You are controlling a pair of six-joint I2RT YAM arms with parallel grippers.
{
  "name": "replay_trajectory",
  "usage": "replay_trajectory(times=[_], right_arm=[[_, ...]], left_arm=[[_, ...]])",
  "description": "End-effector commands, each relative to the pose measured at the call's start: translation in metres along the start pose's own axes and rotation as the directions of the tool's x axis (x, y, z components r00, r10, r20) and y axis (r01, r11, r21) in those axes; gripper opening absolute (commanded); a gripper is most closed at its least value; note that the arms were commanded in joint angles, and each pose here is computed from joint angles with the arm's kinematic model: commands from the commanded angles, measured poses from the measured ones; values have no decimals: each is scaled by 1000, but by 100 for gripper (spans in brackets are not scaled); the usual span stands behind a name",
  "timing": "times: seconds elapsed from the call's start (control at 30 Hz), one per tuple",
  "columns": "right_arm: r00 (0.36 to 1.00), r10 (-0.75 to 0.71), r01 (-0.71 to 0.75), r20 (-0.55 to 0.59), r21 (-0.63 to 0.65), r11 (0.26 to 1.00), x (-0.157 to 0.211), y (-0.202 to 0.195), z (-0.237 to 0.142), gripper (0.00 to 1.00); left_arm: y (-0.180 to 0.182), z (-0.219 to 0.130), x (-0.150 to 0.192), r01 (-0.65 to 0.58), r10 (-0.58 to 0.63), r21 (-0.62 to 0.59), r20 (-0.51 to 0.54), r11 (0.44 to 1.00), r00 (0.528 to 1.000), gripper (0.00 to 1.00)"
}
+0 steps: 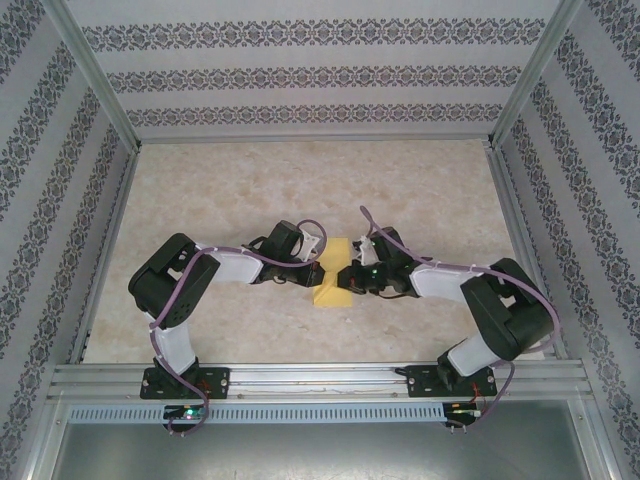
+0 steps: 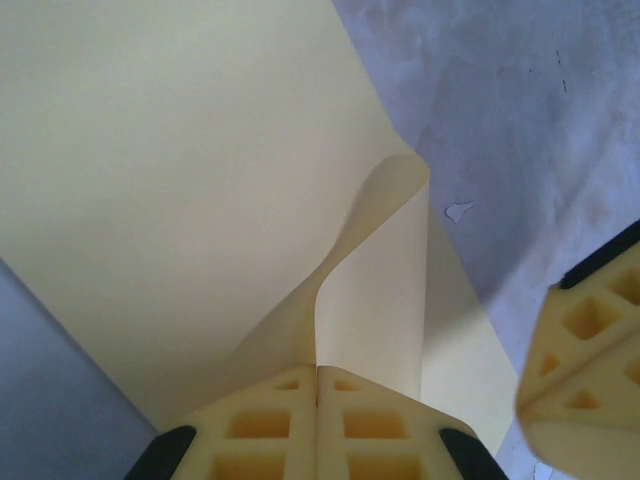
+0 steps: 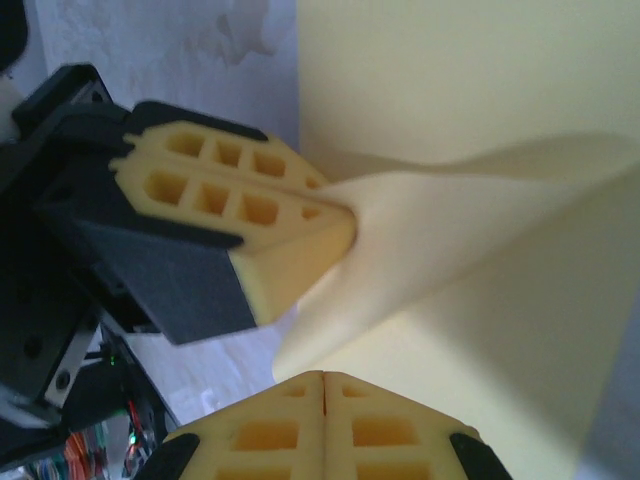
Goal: Fold a paper plane with a square sheet of paper (fold left side to right side)
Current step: Fold the triangle a second time at the center of the table.
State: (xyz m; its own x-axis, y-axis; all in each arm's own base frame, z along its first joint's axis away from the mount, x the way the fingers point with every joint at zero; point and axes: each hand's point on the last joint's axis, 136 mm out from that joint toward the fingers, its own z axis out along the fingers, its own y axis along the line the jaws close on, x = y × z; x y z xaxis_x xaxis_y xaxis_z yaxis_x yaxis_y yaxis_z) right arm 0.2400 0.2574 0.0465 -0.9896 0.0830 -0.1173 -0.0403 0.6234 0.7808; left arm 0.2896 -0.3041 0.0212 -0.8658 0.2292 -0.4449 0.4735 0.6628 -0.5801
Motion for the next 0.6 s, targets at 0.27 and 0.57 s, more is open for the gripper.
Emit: replay_trajectory(times=[0.27, 0.57], right_arm=[[997, -39, 39, 71, 1, 999, -31, 5, 19, 0], [998, -17, 14, 59, 49, 999, -27, -13, 27, 0]], left_arm=[[19, 1, 4, -2, 2, -67, 3, 998, 1000, 0], [22, 1, 5, 2, -2, -86, 2, 996, 1000, 0]])
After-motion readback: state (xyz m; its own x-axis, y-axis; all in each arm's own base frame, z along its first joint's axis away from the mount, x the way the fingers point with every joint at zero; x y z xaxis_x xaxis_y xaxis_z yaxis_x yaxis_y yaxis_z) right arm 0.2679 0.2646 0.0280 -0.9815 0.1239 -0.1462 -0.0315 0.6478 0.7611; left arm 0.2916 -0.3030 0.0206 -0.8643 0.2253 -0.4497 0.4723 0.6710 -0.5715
